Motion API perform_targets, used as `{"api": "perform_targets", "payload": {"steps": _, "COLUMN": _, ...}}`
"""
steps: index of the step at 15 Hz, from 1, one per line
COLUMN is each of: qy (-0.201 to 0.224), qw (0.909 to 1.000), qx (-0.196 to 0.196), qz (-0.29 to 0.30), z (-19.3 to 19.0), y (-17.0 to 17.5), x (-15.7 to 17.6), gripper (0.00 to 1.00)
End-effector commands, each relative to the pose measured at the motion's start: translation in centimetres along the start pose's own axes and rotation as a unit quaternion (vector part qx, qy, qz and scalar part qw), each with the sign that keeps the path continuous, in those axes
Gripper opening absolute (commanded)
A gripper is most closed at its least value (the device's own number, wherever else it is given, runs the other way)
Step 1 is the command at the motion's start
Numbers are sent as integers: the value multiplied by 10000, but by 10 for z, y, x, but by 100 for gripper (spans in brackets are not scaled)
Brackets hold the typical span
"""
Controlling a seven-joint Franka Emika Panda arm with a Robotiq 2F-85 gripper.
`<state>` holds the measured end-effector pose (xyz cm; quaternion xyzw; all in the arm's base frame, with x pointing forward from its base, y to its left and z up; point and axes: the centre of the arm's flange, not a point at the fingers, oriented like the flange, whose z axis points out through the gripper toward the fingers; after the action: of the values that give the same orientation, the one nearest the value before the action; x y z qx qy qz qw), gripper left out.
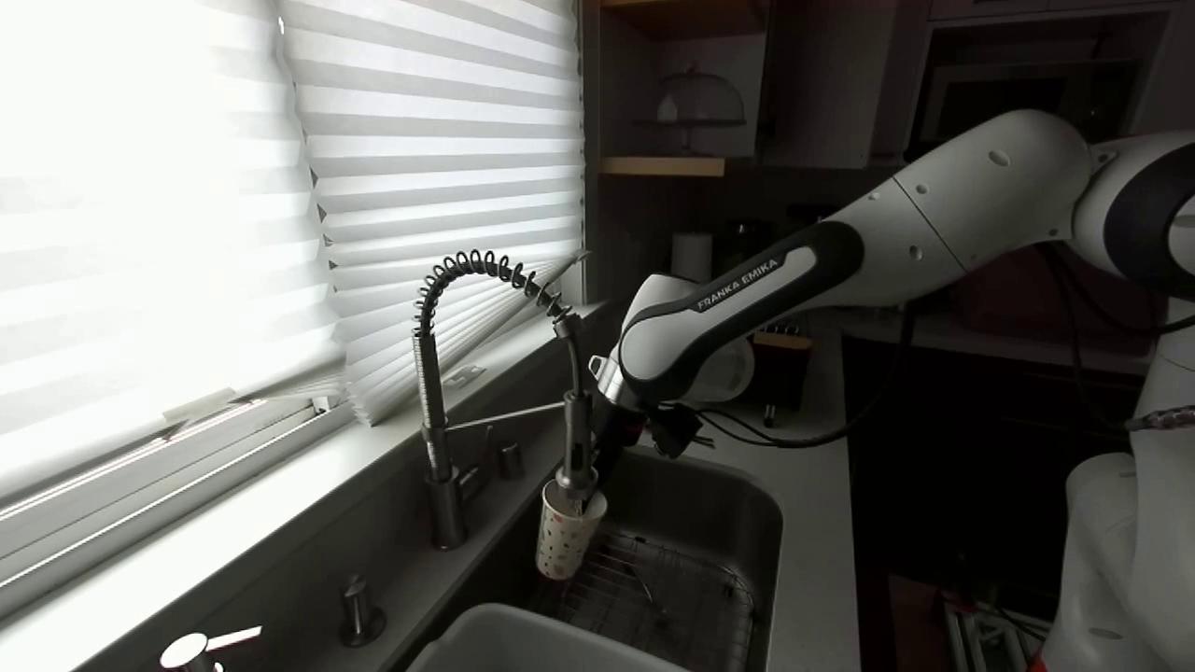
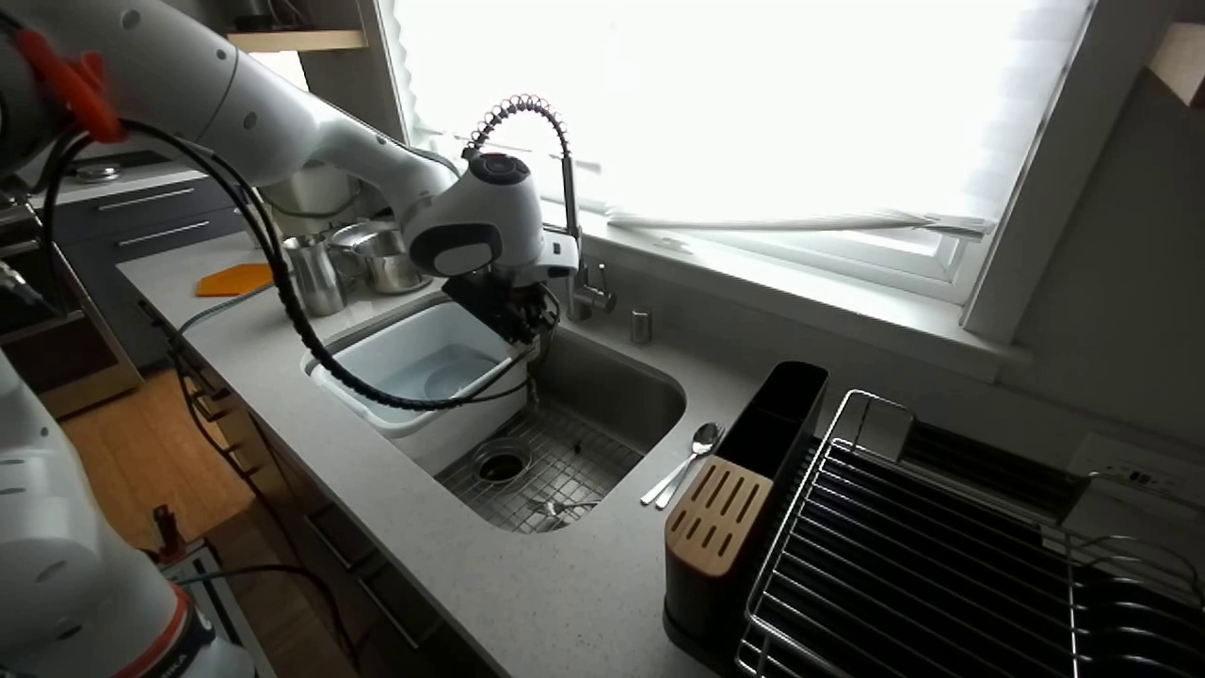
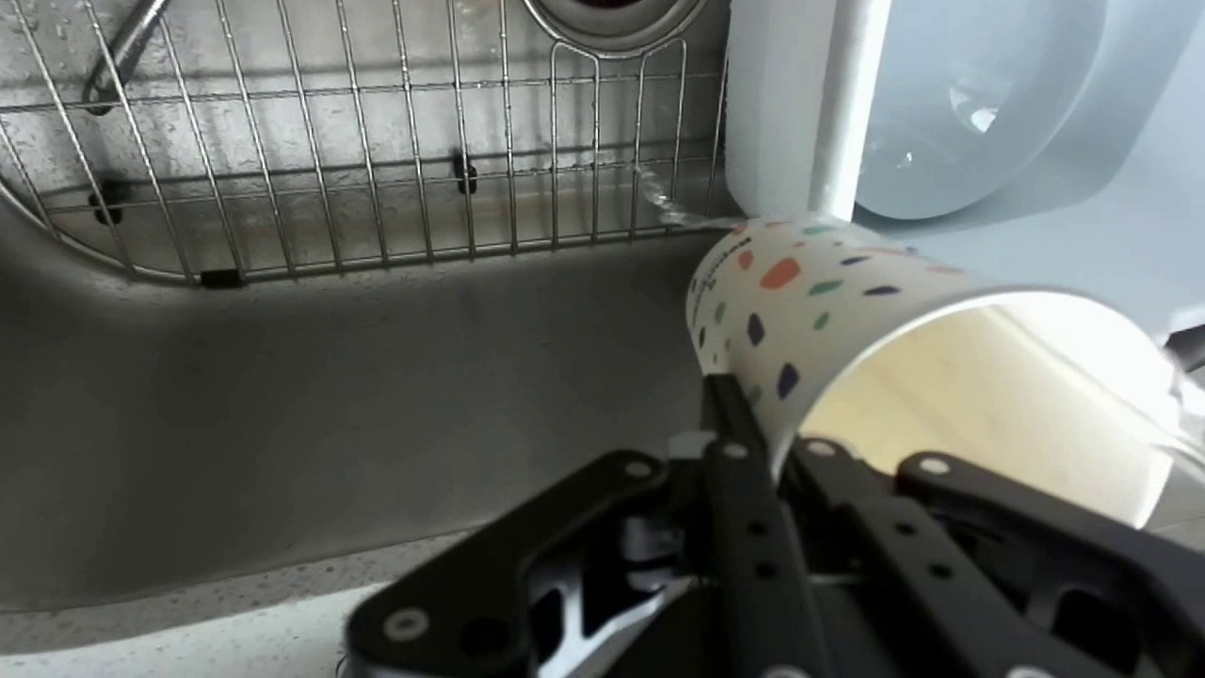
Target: Fill the cup with water
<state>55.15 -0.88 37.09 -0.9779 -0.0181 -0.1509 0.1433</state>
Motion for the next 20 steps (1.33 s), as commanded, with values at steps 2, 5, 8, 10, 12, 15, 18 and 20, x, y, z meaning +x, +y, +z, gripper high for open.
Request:
{"api": "perform_targets", "payload": {"steps": 2, "qy": -65, "qw": 9999, "qx": 69, "qz": -102, "z": 8, "y": 2, "x": 4, "gripper": 0}}
{"api": "perform_targets", "payload": {"steps": 5, "qy": -105, "qw": 9998, "qx": 31, "qz": -167, "z": 12, "y": -1, "x": 3, "gripper": 0}}
{"api": "perform_targets", "payload": {"steps": 8, "qy": -127, "qw": 9997, "qx": 47, "qz": -217, "z": 13, "y": -3, "x": 3, "gripper": 0}}
{"api": "perform_targets", "payload": {"steps": 10, "qy": -132, "qw": 9996, "qx": 62, "qz": -241, "z": 12, "y": -3, "x": 3, "gripper": 0}}
{"api": "perform_targets", "payload": {"steps": 12, "qy": -133, "qw": 9995, "qx": 64, "qz": -265, "z": 11, "y": -4, "x": 3, "gripper": 0}}
{"api": "perform_targets", "payload": {"steps": 15, "qy": -140, "qw": 9994, "qx": 71, "qz": -293, "z": 11, "y": -4, "x": 2, "gripper": 0}}
{"api": "perform_targets", "payload": {"steps": 18, "qy": -178, "qw": 9993, "qx": 83, "qz": -327, "z": 11, "y": -4, "x": 1, "gripper": 0}}
{"api": "perform_targets", "payload": {"steps": 20, "qy": -193, "qw": 9992, "qx": 79, "qz": -345, "z": 11, "y": -4, "x": 1, "gripper": 0}}
